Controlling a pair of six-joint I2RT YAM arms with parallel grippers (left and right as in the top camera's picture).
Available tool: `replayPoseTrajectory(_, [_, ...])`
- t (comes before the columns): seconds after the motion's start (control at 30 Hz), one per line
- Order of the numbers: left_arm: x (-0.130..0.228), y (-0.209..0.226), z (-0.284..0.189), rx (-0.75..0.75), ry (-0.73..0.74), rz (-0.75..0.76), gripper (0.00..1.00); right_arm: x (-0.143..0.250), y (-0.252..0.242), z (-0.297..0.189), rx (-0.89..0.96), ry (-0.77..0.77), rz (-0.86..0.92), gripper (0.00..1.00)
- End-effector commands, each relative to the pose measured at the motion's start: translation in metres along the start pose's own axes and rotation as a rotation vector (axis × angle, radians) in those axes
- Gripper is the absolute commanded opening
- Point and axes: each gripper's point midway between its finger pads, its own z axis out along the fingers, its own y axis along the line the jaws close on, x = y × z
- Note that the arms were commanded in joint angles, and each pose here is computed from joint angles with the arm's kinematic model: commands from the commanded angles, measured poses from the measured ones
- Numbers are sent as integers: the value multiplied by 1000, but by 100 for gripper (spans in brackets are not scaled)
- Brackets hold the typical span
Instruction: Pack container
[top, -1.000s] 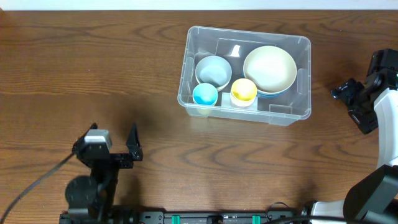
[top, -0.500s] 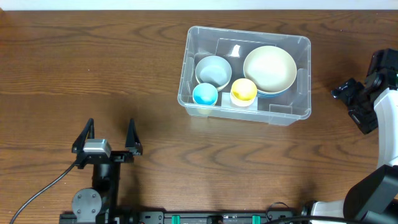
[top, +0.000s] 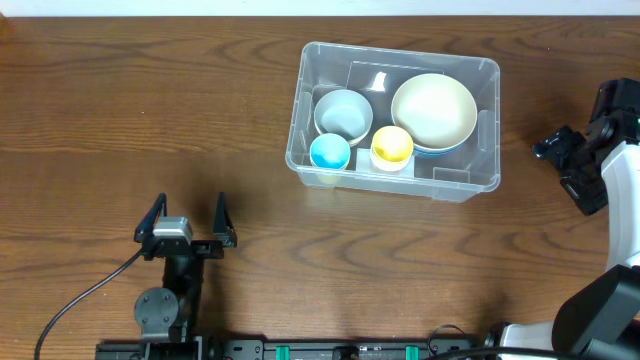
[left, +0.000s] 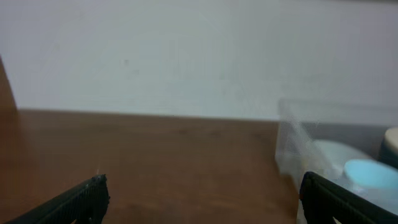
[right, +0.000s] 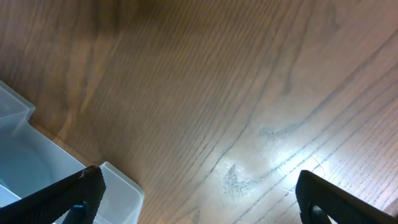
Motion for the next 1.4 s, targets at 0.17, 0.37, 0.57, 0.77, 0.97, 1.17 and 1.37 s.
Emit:
replayPoseTrajectory(0.17, [45, 5, -5, -15, 182, 7, 98, -1, -2, 0, 7, -5, 17, 99])
replayPoseTrajectory(0.37, [50, 5, -4, -17, 203, 5, 98, -1, -2, 0, 7, -5, 17, 99])
replayPoseTrajectory(0.57, [53, 6, -4, -18, 215, 4, 98, -1, -2, 0, 7, -5, 17, 99])
replayPoseTrajectory(0.77, [53, 6, -4, -18, 216, 4, 98, -1, -2, 0, 7, -5, 17, 99])
replayPoseTrajectory(0.97, [53, 6, -4, -18, 216, 4, 98, -1, -2, 0, 7, -5, 17, 99])
replayPoseTrajectory(1.17, [53, 6, -4, -18, 216, 4, 98, -1, -2, 0, 7, -5, 17, 99])
replayPoseTrajectory(1.37, [53, 6, -4, -18, 216, 4, 98, -1, -2, 0, 7, -5, 17, 99])
